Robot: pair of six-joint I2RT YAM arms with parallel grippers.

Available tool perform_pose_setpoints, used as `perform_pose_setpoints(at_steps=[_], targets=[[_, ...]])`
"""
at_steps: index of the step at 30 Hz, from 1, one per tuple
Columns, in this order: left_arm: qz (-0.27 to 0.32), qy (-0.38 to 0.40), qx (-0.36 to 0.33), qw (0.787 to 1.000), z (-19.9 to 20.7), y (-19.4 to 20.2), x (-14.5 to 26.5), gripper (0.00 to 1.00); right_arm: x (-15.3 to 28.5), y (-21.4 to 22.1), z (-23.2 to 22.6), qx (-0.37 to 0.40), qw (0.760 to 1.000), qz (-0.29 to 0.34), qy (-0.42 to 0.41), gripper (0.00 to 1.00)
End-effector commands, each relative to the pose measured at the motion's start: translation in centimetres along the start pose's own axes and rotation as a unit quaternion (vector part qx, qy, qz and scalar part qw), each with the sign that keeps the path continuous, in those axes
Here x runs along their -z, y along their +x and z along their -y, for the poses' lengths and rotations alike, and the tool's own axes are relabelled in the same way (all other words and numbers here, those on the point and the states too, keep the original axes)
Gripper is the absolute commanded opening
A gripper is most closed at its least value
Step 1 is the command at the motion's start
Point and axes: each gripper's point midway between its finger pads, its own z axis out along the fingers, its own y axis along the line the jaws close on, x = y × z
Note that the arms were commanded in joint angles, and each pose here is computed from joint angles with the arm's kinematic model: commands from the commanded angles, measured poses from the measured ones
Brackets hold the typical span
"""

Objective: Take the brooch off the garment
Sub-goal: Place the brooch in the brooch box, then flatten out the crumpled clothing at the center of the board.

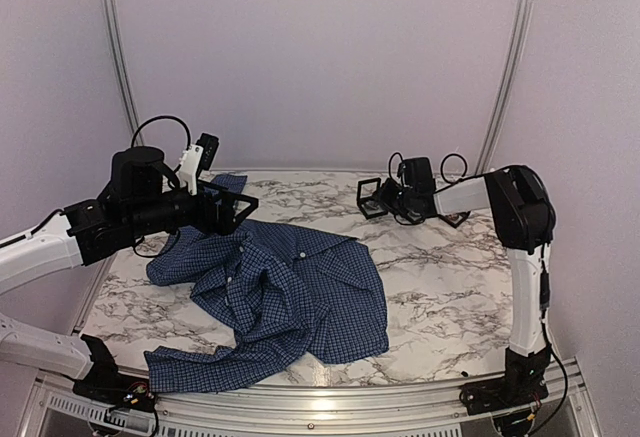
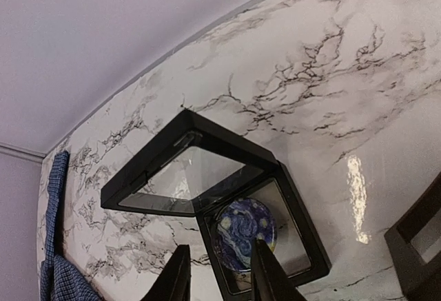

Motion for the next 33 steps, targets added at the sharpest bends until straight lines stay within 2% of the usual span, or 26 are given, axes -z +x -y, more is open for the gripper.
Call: perform_pose_setpoints(at_steps=[1, 9, 16, 24, 33], targets=[[0.012, 0.006, 0.016, 1.000, 0.1, -0.8, -0.2, 0.99, 1.5, -0.6, -1.3, 0.004, 1.000, 0.005, -0.011, 0.29], [0.015, -0.036, 0.073, 0.997, -1.9, -0.3, -0.2, 0.99, 3.5, 0.4, -3.3, 0.010, 0.999, -0.001, -0.031, 0.29], [0.014, -0.131, 0.143, 0.981, -6.3, 1.4, 0.7, 0.99, 5.8, 2.7, -6.7, 0.042, 0.998, -0.014, -0.054, 0.33], [0.010, -0.224, 0.246, 0.943, -12.6, 5.1, 2.7, 0.99, 7.6, 6.3, -9.4, 0.098, 0.992, -0.038, -0.068, 0.41], [0.020, -0.287, 0.349, 0.892, -18.4, 10.2, 5.9, 0.99, 8.0, 10.8, -9.5, 0.195, 0.976, -0.080, -0.046, 0.57]])
